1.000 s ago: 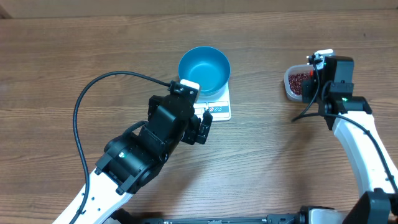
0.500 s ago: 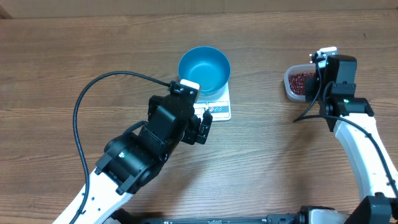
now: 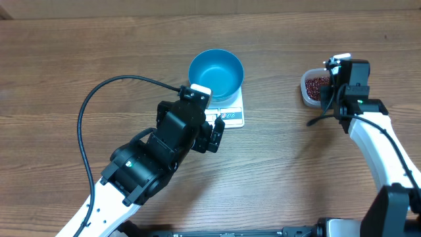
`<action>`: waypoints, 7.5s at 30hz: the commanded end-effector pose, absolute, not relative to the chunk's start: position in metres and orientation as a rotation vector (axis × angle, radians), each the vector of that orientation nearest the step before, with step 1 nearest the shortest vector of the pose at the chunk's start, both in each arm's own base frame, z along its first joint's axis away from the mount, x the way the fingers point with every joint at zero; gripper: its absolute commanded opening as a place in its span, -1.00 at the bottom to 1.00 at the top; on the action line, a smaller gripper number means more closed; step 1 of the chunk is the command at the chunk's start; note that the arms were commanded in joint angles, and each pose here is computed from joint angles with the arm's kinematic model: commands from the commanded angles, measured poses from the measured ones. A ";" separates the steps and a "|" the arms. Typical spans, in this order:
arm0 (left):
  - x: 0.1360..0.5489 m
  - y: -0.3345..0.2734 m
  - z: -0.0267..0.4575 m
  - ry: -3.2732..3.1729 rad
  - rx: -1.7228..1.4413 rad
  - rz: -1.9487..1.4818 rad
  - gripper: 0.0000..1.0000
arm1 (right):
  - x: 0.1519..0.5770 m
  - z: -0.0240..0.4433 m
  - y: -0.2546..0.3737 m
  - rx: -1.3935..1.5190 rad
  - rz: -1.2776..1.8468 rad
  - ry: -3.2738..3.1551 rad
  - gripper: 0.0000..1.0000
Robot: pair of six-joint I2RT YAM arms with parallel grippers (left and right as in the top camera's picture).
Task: Scoop item into bowl and weigh 150g on scale
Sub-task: 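Move the red scoop with the right gripper over the bean tub, then lower the scoop into the beans and drag it through with the right gripper, then lift the filled scoop out of the tub with the right gripper, then carry the filled scoop left over the blue bowl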
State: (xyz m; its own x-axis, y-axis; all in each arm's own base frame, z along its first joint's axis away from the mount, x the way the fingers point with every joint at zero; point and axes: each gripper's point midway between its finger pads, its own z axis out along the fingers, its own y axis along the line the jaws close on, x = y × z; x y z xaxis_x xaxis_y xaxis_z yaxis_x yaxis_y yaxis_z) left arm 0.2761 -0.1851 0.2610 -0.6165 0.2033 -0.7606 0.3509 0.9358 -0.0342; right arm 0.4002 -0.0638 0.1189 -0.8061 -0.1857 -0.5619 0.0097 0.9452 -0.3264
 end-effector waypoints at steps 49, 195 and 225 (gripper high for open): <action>0.280 -0.185 0.266 2.249 0.356 -0.241 0.99 | 0.403 0.089 -0.048 0.210 0.173 2.533 -0.93; 0.280 -0.185 0.266 2.249 0.356 -0.241 0.99 | 0.418 0.194 0.044 0.191 1.711 2.015 -0.93; 0.280 -0.185 0.266 2.248 0.356 -0.241 0.99 | 0.445 0.188 0.165 -0.358 1.236 1.930 -0.93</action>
